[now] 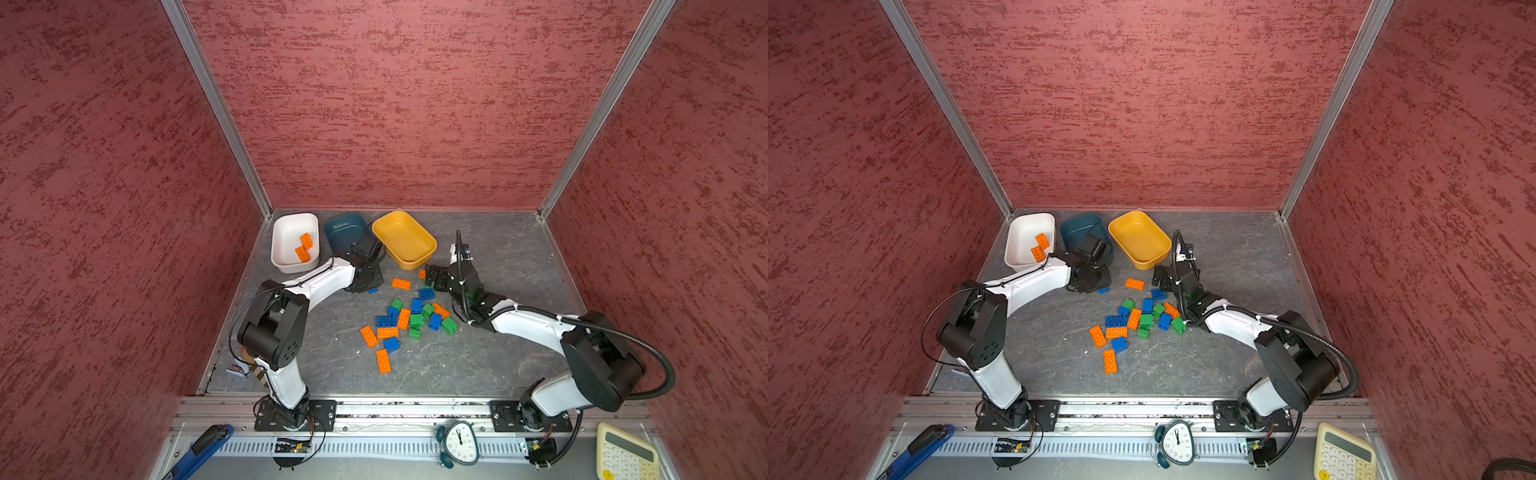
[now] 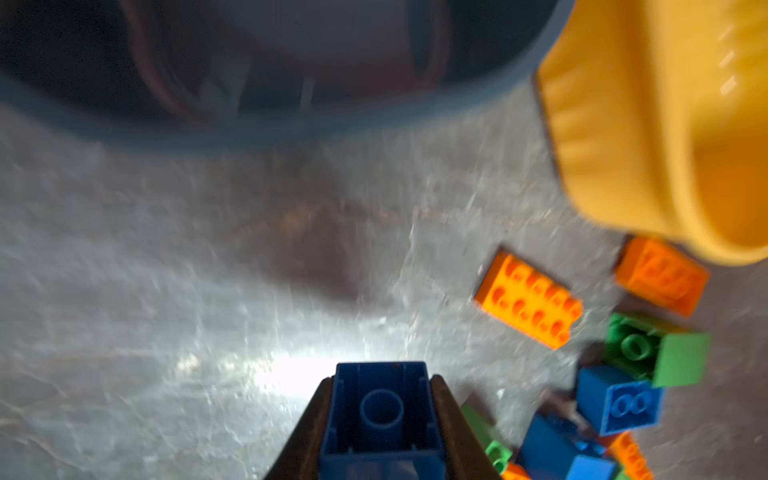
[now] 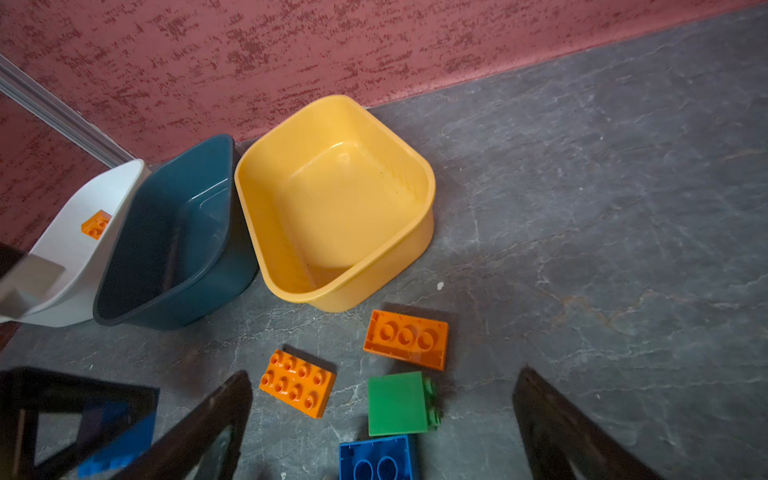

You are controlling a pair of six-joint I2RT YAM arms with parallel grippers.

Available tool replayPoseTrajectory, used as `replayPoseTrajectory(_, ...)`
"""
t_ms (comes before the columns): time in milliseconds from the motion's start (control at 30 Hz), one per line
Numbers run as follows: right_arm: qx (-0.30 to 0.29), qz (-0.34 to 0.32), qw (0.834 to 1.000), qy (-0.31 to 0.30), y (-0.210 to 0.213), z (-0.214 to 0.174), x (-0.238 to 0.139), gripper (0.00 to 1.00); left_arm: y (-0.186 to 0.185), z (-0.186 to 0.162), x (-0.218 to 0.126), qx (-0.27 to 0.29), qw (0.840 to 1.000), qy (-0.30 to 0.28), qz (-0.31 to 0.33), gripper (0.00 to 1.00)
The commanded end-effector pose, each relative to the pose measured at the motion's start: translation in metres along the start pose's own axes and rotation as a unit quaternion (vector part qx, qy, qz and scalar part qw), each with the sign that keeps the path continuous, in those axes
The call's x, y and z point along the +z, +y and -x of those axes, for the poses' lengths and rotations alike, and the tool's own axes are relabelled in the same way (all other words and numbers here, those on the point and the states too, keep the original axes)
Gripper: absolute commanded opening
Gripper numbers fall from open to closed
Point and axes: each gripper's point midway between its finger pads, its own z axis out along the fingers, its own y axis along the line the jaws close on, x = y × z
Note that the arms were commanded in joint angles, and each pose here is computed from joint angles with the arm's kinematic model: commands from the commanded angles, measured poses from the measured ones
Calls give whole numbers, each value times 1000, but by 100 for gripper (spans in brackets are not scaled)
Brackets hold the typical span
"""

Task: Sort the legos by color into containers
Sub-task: 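Move left gripper back to pile and grasp a blue brick, then carry blue brick into teal bin and release while right gripper grasps green brick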

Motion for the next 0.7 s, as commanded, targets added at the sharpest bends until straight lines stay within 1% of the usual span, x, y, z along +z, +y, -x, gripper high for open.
replayPoseTrajectory(0,15,26,1000,4,17,10,4,99,-11,44,-25,8,998,-59,-25,18)
replayPoseTrajectory(167,6,31,999,24,22,5,10,99,0,98,-37,-10,994,-108,-33,19)
replayPoseTrajectory(267,5,37,999,28,25,4,11,99,10,126,-33,-19,992,-121,-24,19)
replayPoseTrajectory(433,5,56,997,49,34,-1,14,99,18,163,-13,-23,992,-124,-18,20)
replayPoseTrajectory(567,6,60,996,67,36,-8,14,99,32,192,8,-32,992,-123,5,20)
replayPoseTrajectory(667,5,59,995,75,34,-12,14,99,36,207,25,-30,993,-116,16,20)
